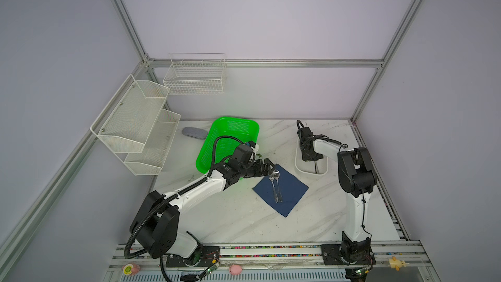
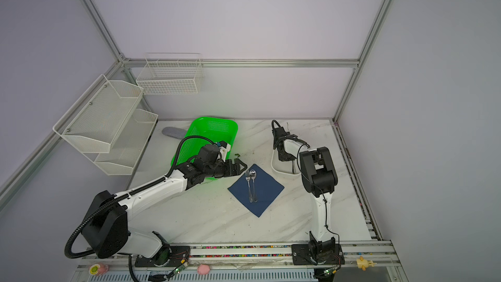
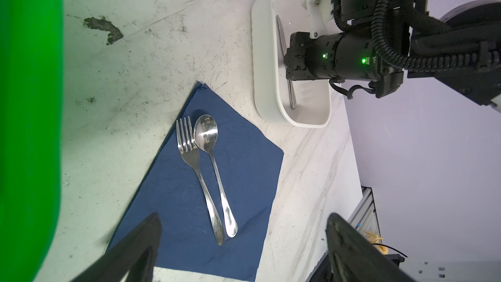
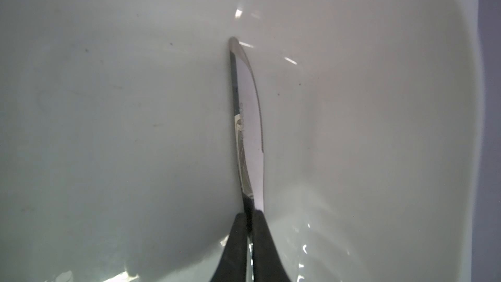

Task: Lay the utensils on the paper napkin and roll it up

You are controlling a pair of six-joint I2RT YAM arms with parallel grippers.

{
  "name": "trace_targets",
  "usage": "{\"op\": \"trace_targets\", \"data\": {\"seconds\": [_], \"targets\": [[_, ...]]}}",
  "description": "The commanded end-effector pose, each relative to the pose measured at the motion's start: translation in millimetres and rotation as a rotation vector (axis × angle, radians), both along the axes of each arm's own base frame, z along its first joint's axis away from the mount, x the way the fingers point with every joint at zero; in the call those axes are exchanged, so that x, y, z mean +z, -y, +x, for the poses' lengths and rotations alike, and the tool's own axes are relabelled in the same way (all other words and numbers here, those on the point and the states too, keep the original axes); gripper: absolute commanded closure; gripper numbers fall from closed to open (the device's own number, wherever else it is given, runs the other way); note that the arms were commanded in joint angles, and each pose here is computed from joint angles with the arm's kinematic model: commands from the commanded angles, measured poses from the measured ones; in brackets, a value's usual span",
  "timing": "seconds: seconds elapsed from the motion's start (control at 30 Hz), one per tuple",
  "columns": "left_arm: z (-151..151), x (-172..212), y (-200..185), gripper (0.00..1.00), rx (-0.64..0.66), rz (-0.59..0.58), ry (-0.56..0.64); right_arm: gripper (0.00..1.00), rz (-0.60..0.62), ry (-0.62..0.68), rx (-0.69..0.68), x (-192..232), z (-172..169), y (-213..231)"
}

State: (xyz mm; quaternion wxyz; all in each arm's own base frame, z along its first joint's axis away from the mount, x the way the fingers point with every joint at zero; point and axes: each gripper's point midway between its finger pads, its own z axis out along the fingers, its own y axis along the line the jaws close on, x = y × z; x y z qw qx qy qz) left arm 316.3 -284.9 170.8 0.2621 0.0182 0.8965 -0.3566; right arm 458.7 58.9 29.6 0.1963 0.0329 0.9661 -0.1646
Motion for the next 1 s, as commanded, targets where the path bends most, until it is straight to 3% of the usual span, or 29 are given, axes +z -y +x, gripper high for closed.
{"op": "trace_targets", "data": {"seconds": [0.0, 0.13, 0.33, 0.63, 0.97], "targets": [[-1, 6, -2, 0.06, -0.026, -0.018, 0.041, 0.92, 0.089, -0.081, 0.007, -13, -16, -8], [-1, 5, -3, 0.06, -0.026, -0.017, 0.038, 0.91, 0.199, -0.039, 0.0, 4, -8, -12], [-2, 5, -5, 0.06, -0.025, -0.019, 0.039, 0.8, 0.306, 0.013, -0.022, 30, 1, -5], [-2, 6, -6, 0.06, -0.028, -0.021, 0.036, 0.7, 0.302, 0.042, -0.079, 33, 18, 18], [-1, 5, -6, 0.06, -0.024, -0.022, 0.037, 0.69, 0.098, -0.004, -0.03, 14, 27, 17]]}}
